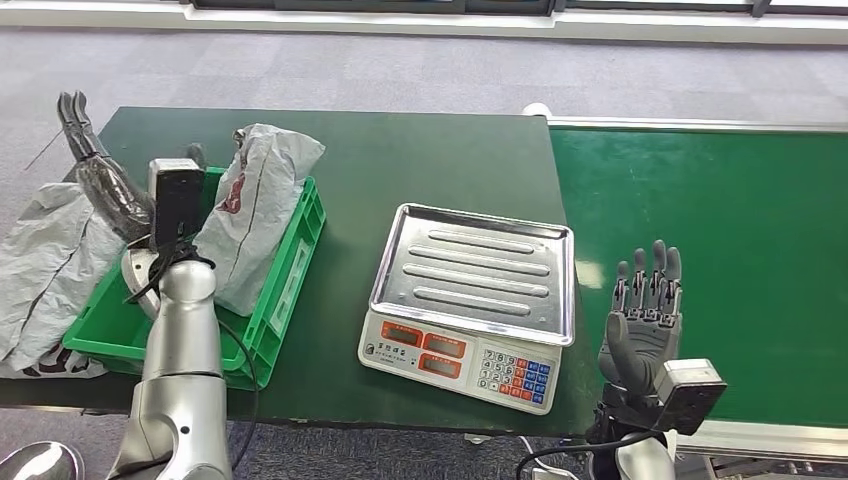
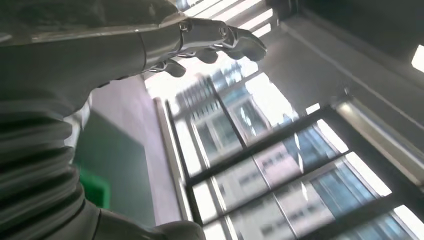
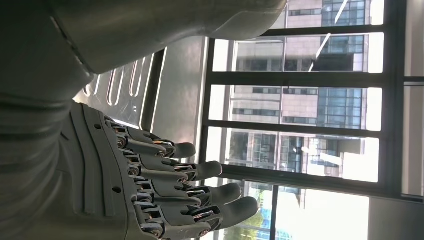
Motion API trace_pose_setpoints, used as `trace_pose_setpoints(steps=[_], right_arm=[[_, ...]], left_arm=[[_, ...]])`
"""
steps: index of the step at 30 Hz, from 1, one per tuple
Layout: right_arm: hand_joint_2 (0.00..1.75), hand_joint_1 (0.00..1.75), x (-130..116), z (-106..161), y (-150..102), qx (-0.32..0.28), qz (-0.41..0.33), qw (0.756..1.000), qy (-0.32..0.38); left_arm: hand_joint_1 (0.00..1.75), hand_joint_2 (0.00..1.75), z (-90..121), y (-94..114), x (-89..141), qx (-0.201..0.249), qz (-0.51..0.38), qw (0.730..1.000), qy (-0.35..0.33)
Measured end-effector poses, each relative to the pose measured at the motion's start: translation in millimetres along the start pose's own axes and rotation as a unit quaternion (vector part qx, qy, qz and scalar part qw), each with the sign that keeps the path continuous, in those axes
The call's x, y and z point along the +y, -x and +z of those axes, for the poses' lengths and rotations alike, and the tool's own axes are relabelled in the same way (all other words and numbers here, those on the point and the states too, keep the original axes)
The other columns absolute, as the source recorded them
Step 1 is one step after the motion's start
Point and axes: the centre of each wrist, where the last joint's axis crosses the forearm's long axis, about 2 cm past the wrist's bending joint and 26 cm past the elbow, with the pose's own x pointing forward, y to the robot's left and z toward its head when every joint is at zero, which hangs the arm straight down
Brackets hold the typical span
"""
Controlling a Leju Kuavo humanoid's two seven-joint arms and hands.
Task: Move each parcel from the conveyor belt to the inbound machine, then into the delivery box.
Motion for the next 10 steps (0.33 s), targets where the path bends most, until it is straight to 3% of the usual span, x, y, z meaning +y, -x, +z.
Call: trace_pose_setpoints(steps=[5,10], right_arm=[[1.75,0.00,0,2,4,0.009,-0.001,1.000,0.000],[1.75,0.00,-1,8,8,0.021,-0.007,1.000,-0.005]], left_arm=[[0.00,1.75,29,-17,-12,-0.027,0.130,0.989,0.071],[0.00,1.75,71,-30,-15,-0.067,0.261,0.955,0.127]])
